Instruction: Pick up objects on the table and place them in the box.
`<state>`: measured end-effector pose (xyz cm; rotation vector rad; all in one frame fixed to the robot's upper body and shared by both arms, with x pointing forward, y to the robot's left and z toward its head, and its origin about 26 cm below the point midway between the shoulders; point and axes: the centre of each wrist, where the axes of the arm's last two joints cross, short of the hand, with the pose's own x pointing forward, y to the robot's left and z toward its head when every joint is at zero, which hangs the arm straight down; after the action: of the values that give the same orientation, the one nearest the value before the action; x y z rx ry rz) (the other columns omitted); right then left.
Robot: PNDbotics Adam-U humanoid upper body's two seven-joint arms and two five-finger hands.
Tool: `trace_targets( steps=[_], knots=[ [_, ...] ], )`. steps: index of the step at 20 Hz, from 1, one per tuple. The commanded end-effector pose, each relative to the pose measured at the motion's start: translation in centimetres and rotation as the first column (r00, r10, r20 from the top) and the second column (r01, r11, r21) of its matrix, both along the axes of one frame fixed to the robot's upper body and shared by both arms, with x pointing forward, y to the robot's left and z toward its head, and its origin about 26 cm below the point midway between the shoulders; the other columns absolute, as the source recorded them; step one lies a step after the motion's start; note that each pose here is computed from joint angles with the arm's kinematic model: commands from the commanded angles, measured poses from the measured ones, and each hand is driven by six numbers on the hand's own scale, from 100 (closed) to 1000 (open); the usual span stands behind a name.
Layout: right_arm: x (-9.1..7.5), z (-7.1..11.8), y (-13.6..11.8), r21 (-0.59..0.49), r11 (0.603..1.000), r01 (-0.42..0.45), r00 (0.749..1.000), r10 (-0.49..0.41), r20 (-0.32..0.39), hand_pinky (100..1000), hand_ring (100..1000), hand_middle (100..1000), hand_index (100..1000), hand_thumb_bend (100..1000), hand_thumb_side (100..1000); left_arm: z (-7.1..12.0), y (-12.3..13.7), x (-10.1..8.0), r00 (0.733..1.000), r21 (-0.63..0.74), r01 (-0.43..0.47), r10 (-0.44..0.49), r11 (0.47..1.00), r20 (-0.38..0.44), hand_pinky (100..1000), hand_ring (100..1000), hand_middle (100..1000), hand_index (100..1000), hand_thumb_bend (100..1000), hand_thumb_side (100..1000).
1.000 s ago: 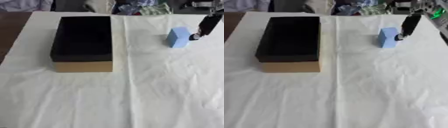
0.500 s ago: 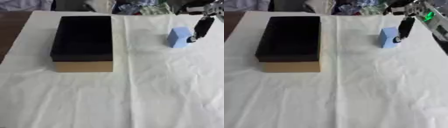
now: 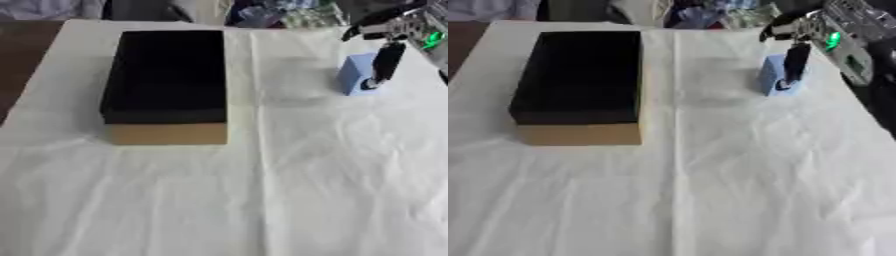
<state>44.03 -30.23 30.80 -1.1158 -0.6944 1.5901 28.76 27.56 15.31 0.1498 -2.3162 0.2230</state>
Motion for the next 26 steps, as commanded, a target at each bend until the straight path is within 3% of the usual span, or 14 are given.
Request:
trace_targets(
  steps=[1, 10, 22, 24, 26],
  knots=[
    [0.1, 1.1, -1.1, -0.029, 0.999, 0.030, 0.999, -0.029, 0.020, 985, 990, 981, 1000, 473, 100, 0.6, -0.1, -0.2, 1.000, 0.010, 0.004, -0.004, 1.000, 0.022, 1000, 594, 693, 862, 100, 656],
    [1.1, 0.3, -2.7, -0.073, 0.993, 0.096, 0.995, -0.097, -0.005, 979, 986, 980, 1000, 472, 100, 0.6, -0.2, -0.2, 1.000, 0.010, 0.008, -0.009, 1.000, 0.019, 1000, 595, 694, 862, 100, 659],
    [1.1, 2.1, -1.6, 0.011, 0.993, 0.120, 0.991, -0.120, 0.062, 959, 961, 938, 1000, 434, 100, 0.5, -0.5, -0.1, 1.000, 0.010, 0.022, -0.022, 1.000, 0.013, 1000, 596, 696, 865, 100, 662],
    [1.2, 2.1, -1.4, 0.007, 0.993, 0.118, 0.991, -0.118, 0.066, 950, 952, 900, 940, 380, 100, 0.5, -0.5, -0.1, 1.000, 0.011, 0.024, -0.024, 1.000, 0.011, 1000, 596, 696, 864, 100, 661],
    [1.1, 2.3, -1.1, -0.001, 0.994, 0.114, 0.991, -0.113, 0.077, 924, 926, 804, 820, 273, 100, 0.5, -0.5, -0.1, 1.000, 0.012, 0.025, -0.025, 1.000, 0.011, 1000, 597, 696, 864, 100, 660]
  ],
)
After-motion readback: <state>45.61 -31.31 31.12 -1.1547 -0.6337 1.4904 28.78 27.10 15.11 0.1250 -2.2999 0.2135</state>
